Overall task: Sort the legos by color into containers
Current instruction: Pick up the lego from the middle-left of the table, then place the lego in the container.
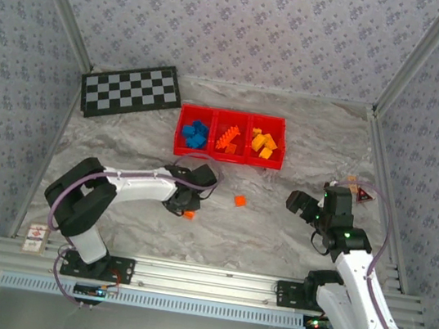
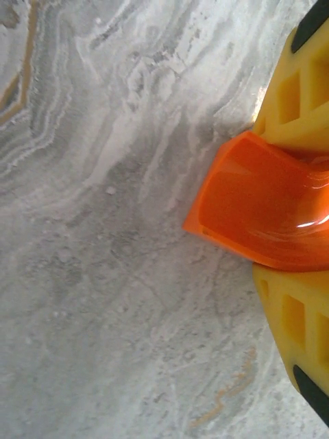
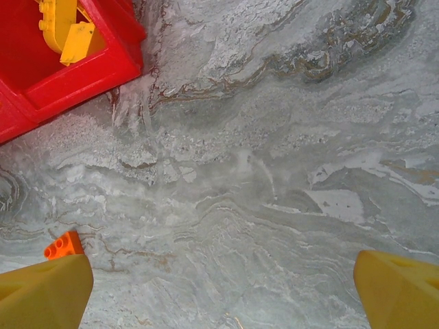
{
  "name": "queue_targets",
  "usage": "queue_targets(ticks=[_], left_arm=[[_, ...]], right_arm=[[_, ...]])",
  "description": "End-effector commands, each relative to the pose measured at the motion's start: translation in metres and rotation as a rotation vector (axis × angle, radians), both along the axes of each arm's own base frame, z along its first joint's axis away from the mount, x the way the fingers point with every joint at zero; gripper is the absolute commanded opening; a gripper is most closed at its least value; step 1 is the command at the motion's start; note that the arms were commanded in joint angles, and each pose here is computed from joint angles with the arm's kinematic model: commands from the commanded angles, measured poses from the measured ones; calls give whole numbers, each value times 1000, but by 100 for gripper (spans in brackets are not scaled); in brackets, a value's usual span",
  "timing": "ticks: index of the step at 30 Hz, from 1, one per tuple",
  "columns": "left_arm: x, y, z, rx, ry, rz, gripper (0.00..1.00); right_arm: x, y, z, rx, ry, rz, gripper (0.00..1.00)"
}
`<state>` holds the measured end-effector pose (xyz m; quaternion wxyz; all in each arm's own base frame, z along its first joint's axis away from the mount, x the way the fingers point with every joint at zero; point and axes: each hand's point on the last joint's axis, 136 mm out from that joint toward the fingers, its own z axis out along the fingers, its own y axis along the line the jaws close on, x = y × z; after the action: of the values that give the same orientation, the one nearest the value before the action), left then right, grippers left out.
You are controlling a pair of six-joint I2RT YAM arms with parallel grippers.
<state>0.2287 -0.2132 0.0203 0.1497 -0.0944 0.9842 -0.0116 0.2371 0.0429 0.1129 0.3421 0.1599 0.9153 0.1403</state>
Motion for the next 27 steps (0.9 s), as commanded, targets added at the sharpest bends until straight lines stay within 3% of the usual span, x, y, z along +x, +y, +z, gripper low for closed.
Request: queue_targets(ticks=[1,8,17,21,27], left_arm=[[21,1,16,4,-78,-48,32],[71,3,78,41,-225,-85,32],[180,-27,153,31,-385,-174,32],[223,-49,161,41,-405,-218,32],[259,-81,149,30,-371,-269,31]], right_arm=[[-3,0,-1,10,11,-4,100],[0,0,2,4,9,-2,100],[1,-1,3,-6,19,0,100],[-3,-3,2,-14,26,-6,100],[-10,-4,1,-15,38,-4,100]])
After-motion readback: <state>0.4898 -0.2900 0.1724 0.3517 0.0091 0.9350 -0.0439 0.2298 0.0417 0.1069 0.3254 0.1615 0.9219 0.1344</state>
